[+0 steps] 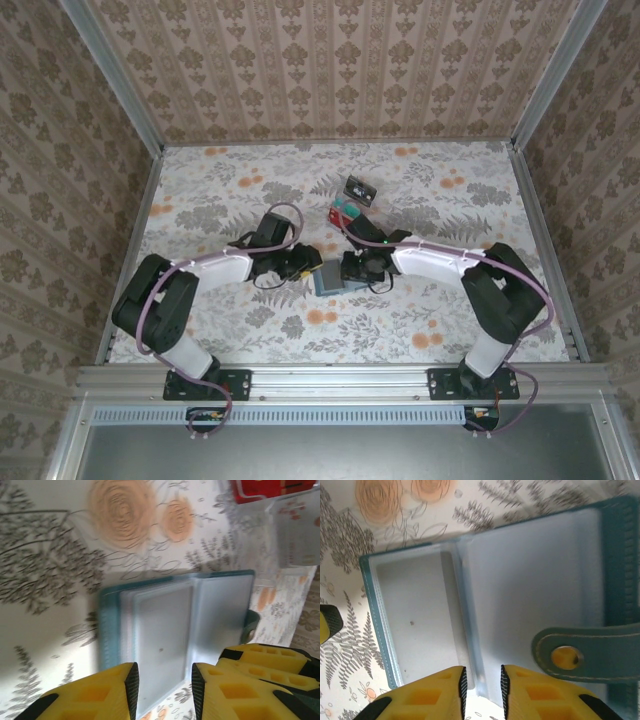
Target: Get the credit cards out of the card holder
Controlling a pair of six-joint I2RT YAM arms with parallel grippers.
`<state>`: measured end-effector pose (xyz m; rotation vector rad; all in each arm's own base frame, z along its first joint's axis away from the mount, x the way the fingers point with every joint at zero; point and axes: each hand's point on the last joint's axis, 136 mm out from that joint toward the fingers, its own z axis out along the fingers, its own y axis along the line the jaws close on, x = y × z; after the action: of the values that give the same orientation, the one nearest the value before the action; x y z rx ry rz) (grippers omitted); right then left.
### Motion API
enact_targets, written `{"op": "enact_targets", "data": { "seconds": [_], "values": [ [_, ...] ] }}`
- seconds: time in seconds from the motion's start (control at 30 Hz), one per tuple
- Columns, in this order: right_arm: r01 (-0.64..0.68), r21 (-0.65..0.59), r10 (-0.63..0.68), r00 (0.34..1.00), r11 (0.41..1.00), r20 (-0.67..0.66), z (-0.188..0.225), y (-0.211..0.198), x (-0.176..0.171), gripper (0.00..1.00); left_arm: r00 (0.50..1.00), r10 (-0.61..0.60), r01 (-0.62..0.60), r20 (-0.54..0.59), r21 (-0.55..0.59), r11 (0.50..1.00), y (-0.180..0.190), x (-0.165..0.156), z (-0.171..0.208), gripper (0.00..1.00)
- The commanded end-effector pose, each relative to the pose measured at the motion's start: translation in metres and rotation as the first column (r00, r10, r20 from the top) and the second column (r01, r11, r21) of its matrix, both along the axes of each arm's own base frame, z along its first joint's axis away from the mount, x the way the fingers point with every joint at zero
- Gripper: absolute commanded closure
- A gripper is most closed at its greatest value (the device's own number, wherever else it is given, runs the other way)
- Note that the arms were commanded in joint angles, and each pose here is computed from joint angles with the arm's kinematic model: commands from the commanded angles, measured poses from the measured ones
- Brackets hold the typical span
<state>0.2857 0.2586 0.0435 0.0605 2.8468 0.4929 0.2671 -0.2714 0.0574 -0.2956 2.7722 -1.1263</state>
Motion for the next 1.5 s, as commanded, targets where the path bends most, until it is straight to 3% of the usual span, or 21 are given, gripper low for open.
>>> {"op": "enact_targets", "data": {
  "seconds": [0.0,0.3,0.63,0.9,1.2,1.3,1.47],
  "values": [
    [-0.085,-0.007,0.085,0.996,0.996,-0.028,0.002,0.018,-0.007,0.70,0.999,0.042,-0.041,-0.015,0.039,0.998,0.017,-0.002,-0.005,0.64],
    [-0.091,-0.038,0.088,0.993,0.995,-0.077,-0.018,0.027,-0.009,0.62,0.993,0.116,-0.117,-0.029,-0.038,0.992,0.038,-0.004,-0.009,0.64],
    [-0.210,0.029,0.211,0.974,0.977,-0.082,-0.011,0.067,-0.024,0.61,0.994,0.107,-0.108,-0.009,-0.058,0.992,0.041,-0.007,-0.001,0.64],
    [-0.139,0.019,0.139,0.990,0.990,0.018,0.018,0.047,-0.007,0.61,0.999,0.029,-0.028,0.014,-0.058,0.998,0.032,-0.013,0.010,0.66],
    [-0.003,-0.105,-0.001,0.999,0.994,-0.045,-0.008,0.006,-0.009,0.66,0.998,-0.059,0.059,-0.005,-0.019,0.998,0.012,-0.017,0.004,0.67],
    [0.011,-0.122,-0.018,0.998,0.992,-0.058,-0.015,0.000,-0.007,0.66,0.998,-0.060,0.062,-0.036,0.035,0.998,0.014,-0.018,-0.008,0.66],
    [0.005,-0.132,-0.016,0.997,0.991,-0.077,-0.025,-0.003,-0.006,0.66,0.996,-0.076,0.077,-0.042,0.032,0.997,0.005,-0.017,-0.010,0.66]
  ]
}}
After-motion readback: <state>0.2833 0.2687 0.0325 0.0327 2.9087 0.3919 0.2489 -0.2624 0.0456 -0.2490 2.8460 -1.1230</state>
